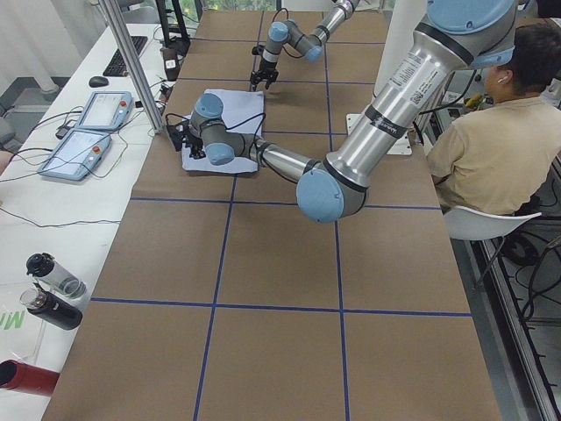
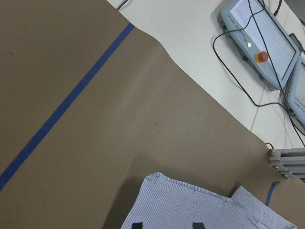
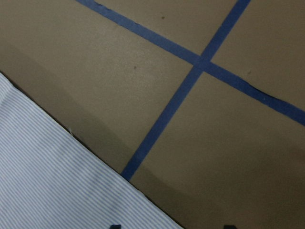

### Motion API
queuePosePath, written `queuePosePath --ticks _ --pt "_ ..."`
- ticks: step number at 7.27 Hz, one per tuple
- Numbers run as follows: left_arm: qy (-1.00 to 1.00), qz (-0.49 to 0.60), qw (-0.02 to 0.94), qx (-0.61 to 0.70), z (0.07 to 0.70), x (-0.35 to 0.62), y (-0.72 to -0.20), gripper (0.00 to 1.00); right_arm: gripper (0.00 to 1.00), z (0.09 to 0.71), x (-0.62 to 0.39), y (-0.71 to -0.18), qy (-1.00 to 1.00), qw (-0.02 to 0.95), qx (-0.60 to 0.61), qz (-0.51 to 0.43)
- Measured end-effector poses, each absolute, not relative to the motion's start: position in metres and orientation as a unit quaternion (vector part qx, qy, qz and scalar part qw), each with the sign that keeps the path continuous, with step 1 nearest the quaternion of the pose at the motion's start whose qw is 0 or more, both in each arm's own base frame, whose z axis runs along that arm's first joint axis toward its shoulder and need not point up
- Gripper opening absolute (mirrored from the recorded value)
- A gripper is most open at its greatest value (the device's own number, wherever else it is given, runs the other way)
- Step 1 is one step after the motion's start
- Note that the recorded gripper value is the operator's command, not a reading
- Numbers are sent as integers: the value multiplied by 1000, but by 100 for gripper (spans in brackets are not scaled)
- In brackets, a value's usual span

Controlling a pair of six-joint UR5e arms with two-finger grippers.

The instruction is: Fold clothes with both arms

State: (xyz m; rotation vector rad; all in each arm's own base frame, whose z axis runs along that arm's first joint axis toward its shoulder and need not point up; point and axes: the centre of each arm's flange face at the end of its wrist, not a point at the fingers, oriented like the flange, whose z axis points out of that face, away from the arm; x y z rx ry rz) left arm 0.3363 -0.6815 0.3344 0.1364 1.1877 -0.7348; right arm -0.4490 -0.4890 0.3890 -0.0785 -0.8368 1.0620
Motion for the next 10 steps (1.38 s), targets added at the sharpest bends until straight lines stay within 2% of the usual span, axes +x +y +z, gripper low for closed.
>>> queuePosePath --ticks 2,3,4,5,10 --pt "545 -338 765 62 340 335 -680 45 72 391 -456 -487 -384 782 -37 488" --pt "544 -338 765 62 344 335 -679 45 55 392 -458 -489 -383 783 -34 489" --pt "543 -338 766 61 346 334 -678 45 20 392 -459 -491 -382 782 -31 491" --pt "543 -338 766 62 346 334 -678 45 0 392 -460 -492 -382 781 -30 494" --pt "543 -338 766 62 349 333 -677 45 0 367 -448 -484 -405 769 -36 494"
